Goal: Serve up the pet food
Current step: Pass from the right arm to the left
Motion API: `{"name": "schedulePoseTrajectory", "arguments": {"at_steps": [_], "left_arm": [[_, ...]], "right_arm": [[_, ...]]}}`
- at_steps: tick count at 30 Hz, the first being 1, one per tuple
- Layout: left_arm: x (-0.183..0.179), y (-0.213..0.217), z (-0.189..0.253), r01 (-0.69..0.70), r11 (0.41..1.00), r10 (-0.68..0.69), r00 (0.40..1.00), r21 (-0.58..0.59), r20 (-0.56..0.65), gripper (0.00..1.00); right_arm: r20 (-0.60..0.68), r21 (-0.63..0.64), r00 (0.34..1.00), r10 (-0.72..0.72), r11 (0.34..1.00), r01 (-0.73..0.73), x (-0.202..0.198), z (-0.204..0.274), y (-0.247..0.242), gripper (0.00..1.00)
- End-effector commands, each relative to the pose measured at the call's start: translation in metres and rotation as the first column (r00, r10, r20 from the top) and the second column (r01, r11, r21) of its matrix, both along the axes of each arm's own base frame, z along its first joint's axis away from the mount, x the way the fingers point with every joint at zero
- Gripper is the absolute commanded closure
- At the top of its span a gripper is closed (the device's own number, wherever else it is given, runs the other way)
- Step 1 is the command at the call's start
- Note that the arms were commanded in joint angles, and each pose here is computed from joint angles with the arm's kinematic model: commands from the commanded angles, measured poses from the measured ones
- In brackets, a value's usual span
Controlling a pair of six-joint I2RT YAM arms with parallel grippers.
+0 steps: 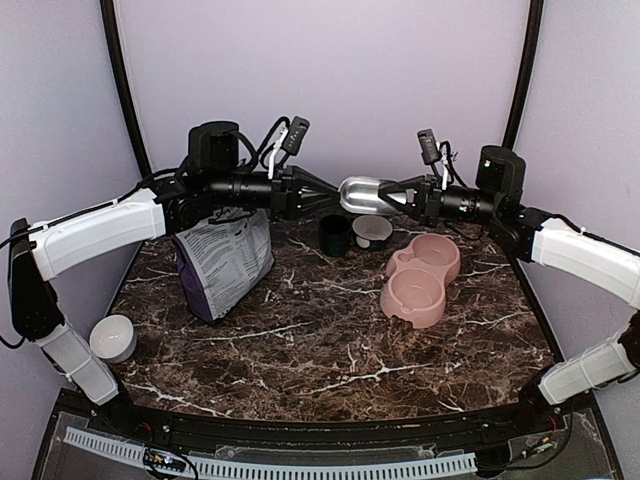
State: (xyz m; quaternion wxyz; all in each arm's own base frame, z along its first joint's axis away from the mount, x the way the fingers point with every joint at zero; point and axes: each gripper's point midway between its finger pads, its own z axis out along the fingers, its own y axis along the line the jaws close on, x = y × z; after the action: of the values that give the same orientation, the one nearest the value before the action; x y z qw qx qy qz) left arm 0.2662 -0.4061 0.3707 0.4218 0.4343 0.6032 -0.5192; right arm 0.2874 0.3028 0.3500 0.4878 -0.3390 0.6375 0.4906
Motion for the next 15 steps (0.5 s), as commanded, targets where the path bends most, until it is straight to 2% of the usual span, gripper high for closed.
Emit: {"name": "schedulePoseTrajectory", "arguments": {"at_steps": [1,11,15], "left_arm": [[0.0018,0.0029,0.0136,-0.013,1.000,0.014,0.999,-0.027,0.030,0.75],[0.0023,0.0037,0.0142,-0.020,0.999,0.021,0.999,-0.027,0.032,0.77],[0.0105,0.0051,0.0134,-0.069,0.997,0.070,0.997,-0.021,0.038,0.76]], "right_arm": [[0.068,0.037,0.998,0.004,0.999,-0.007,-0.0012,0.0234,0.0004,1.00],[0.069,0.037,0.998,0.007,0.999,-0.010,-0.0020,0.0233,0.0004,1.00],[0.071,0.038,0.997,0.004,0.999,-0.007,-0.0024,0.0239,-0.0003,1.00]]}}
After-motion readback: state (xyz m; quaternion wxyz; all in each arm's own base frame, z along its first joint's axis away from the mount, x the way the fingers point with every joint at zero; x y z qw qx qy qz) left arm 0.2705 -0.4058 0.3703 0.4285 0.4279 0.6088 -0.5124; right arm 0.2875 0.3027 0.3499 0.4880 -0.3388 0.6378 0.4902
